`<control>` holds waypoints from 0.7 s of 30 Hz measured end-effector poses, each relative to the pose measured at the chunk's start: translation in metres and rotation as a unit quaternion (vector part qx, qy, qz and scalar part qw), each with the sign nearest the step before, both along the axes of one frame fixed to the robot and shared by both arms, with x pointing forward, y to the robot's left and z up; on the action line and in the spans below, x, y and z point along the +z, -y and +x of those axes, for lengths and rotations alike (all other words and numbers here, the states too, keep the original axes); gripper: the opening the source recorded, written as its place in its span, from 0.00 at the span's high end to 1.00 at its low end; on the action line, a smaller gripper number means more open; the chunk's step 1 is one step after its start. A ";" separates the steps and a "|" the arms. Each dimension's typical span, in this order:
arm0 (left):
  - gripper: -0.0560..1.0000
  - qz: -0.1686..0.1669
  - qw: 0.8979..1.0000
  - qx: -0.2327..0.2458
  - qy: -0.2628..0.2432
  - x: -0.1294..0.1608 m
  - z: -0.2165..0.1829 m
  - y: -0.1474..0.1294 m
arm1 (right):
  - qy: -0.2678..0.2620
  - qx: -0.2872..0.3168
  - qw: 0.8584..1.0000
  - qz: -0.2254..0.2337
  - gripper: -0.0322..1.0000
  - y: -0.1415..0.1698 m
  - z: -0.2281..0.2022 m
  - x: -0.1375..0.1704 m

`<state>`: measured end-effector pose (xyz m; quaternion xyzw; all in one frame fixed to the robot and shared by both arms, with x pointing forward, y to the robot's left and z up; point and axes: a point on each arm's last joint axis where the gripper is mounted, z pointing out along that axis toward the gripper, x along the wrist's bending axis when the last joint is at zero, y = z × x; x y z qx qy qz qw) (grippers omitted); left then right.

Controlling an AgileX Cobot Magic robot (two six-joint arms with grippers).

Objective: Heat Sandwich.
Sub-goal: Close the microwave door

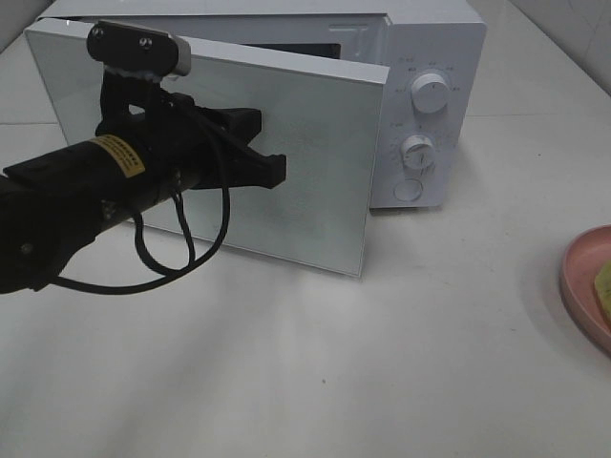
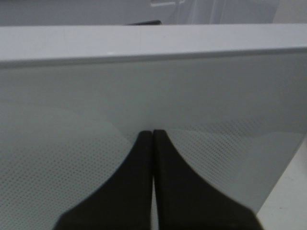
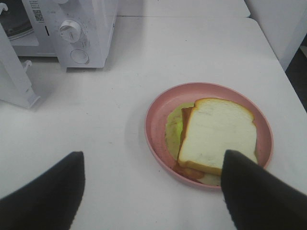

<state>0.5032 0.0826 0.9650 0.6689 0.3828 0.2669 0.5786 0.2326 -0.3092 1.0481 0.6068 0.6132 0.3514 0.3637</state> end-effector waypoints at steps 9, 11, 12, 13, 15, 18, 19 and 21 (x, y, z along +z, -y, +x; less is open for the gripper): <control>0.95 0.000 1.000 0.001 -0.002 -0.006 0.013 0.012 | 0.000 0.000 1.000 0.000 0.24 0.000 0.000 0.000; 0.95 -0.001 1.000 0.001 -0.002 -0.006 0.019 0.017 | 0.000 0.000 1.000 0.000 0.24 0.000 0.000 0.000; 0.95 -0.001 1.000 0.001 -0.003 -0.006 0.021 0.019 | 0.000 0.000 1.000 0.000 0.24 0.000 0.000 0.000; 0.95 -0.001 1.000 0.001 -0.003 -0.006 0.023 0.020 | 0.000 0.000 1.000 0.000 0.24 0.000 0.000 0.000; 0.95 -0.004 1.000 0.001 -0.001 -0.006 0.028 0.024 | 0.000 0.000 1.000 0.000 0.24 0.000 0.000 0.000; 0.95 -0.006 1.000 0.000 0.001 -0.006 0.032 0.028 | 0.000 0.000 1.000 0.000 0.24 0.000 0.000 0.000; 0.95 -0.006 1.000 0.000 0.001 -0.006 0.037 0.033 | 0.000 0.000 1.000 0.000 0.24 0.000 0.000 0.000; 0.95 -0.008 1.000 0.000 0.002 -0.005 0.041 0.036 | 0.000 0.000 1.000 0.000 0.24 0.000 0.000 0.000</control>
